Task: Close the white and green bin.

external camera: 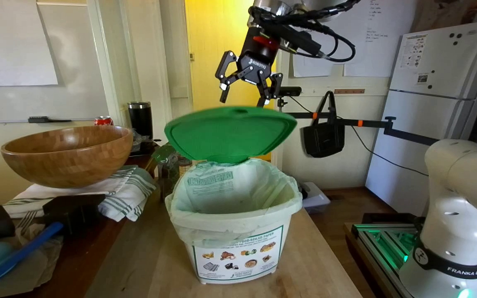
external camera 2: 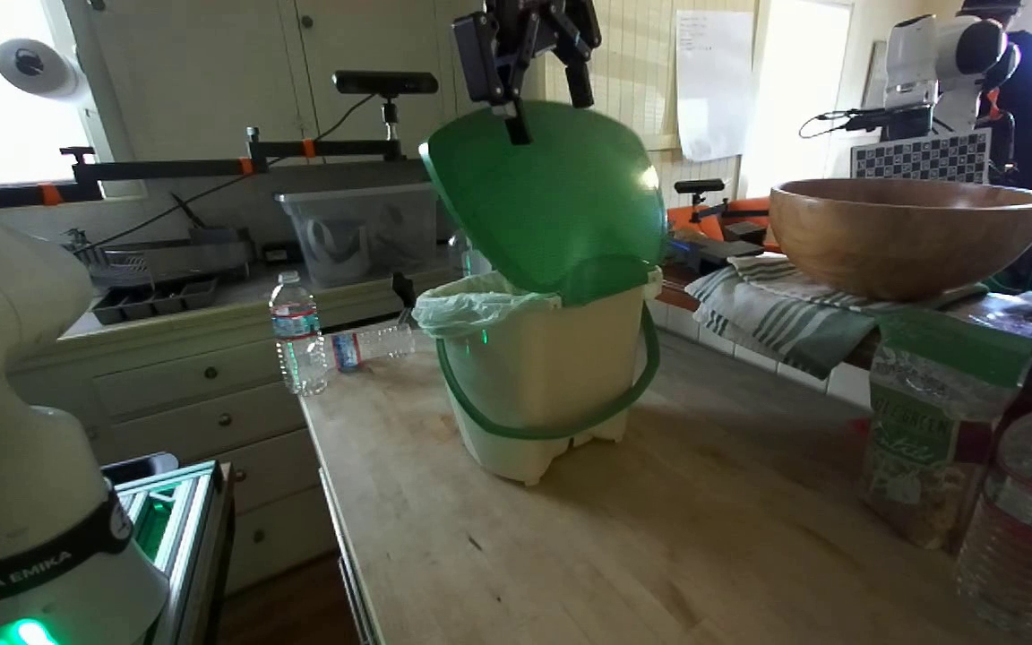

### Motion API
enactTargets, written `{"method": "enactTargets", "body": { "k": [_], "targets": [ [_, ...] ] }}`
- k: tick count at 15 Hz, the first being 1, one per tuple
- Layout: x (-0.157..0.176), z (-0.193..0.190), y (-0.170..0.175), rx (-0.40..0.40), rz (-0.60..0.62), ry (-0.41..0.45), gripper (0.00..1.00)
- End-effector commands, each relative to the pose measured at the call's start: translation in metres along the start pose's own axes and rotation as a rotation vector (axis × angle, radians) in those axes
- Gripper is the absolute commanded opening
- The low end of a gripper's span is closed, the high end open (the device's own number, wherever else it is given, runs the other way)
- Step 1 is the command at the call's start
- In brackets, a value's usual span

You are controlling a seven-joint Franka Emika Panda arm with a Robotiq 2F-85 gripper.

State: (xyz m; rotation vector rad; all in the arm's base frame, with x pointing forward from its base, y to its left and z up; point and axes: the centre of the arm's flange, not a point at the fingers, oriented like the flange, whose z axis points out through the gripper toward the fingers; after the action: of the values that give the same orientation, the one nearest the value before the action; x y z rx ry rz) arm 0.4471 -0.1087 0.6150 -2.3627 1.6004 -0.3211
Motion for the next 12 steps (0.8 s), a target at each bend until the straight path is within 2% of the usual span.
{"method": "enactTargets", "body": {
  "k": [1,4,7,12],
  "targets": [
    [0.003,0.029,-0.009,-0.039,0.014,-0.078,1.00],
    [-0.003,0.037,-0.009,-0.053,-0.006,-0.093,1.00],
    [-0.019,0.026,0.000,-0.089,-0.155,-0.115,1.00],
    [-0.032,0.013,0.025,-0.185,-0.417,-0.229,1.00]
  ]
}}
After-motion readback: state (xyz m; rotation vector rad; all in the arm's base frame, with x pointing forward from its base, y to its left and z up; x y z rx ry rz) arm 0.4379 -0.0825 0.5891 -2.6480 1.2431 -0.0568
